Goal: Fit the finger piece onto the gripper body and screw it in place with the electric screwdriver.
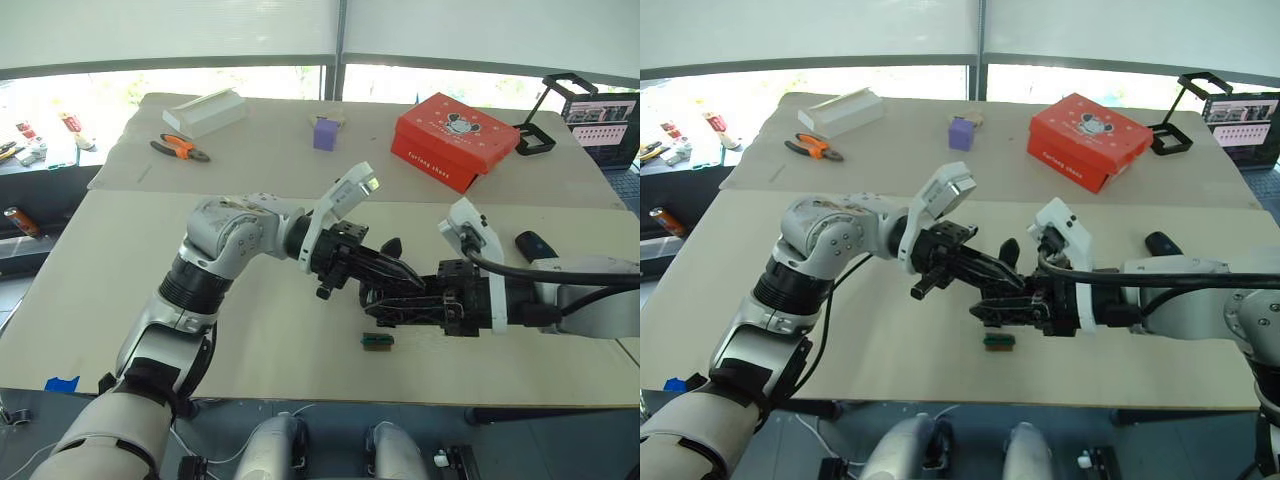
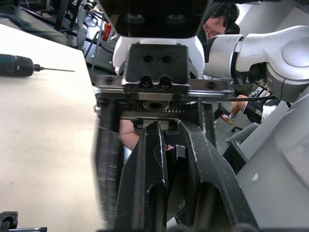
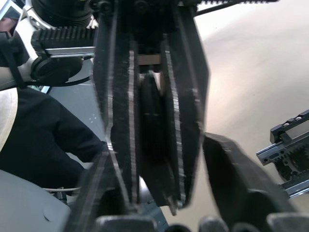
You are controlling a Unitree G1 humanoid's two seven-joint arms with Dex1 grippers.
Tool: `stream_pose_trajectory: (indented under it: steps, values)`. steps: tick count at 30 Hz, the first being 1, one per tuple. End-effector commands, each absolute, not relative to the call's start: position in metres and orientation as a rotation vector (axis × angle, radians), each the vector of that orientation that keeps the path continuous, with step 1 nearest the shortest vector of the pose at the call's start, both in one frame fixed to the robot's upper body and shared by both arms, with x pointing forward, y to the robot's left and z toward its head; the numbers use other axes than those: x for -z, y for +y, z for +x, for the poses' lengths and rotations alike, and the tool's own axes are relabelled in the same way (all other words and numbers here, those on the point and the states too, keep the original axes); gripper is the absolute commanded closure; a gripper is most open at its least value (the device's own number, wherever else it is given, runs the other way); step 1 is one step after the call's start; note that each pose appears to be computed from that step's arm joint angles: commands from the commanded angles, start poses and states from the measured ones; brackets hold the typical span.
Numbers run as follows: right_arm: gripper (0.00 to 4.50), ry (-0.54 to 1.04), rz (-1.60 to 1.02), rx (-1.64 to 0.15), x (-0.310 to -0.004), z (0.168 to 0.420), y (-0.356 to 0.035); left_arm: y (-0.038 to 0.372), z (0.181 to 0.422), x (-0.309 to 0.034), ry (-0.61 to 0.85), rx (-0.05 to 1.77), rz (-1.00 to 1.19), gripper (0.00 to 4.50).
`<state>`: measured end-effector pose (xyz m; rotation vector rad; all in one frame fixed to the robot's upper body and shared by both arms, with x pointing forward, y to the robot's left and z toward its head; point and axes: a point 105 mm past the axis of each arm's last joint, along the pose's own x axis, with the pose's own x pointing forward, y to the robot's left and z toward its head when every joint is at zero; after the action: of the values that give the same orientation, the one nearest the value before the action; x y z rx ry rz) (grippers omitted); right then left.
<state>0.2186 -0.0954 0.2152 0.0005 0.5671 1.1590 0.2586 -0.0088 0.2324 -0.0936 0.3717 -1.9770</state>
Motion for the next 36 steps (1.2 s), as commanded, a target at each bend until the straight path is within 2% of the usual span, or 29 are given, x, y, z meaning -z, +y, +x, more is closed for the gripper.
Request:
stream_pose_trajectory:
  steps: [1,2,3,9,14,18,19,22,24,26,31,36]
  values:
    - [3.61,0.546,0.014,-1.177,-0.221,0.214,-0.093,-0.01,0.255,-0.24,0.339,1.995,-0.092,4.5]
    - [3.98,0.547,0.016,-1.178,-0.221,0.214,-0.093,-0.01,0.255,-0.24,0.338,1.994,-0.09,4.5]
    - [4.06,0.55,0.017,-1.183,-0.22,0.213,-0.093,-0.01,0.256,-0.24,0.337,1.993,-0.088,4.5]
    - [4.06,0.554,0.025,-1.217,-0.22,0.208,-0.094,-0.006,0.254,-0.248,0.282,2.024,-0.1,4.5]
    - [4.06,0.497,0.025,-1.238,-0.222,0.207,-0.098,0.005,0.271,-0.254,0.15,1.921,-0.086,2.11]
    - [4.06,0.431,0.023,-1.276,-0.221,0.201,-0.105,0.032,0.297,-0.251,0.001,1.806,-0.027,0.17]
    - [4.06,0.405,0.023,-1.279,-0.221,0.201,-0.106,0.037,0.303,-0.248,-0.034,1.782,0.001,0.0]
    - [4.06,0.249,0.012,-1.275,-0.224,0.208,-0.111,0.059,0.323,-0.217,-0.086,1.695,0.217,0.0]
    - [4.06,0.167,-0.054,-1.193,-0.218,0.223,-0.117,0.072,0.331,-0.186,-0.049,1.663,0.377,0.0]
    - [4.06,-0.039,-0.058,-1.206,-0.227,0.229,-0.118,0.077,0.332,-0.155,-0.01,1.672,0.516,0.0]
    - [4.06,-0.11,-0.127,-1.266,-0.213,0.23,-0.12,0.056,0.338,-0.116,0.017,1.61,0.445,0.0]
    - [4.06,-0.139,-0.139,-1.272,-0.211,0.232,-0.121,0.028,0.341,-0.102,0.023,1.568,0.373,0.0]
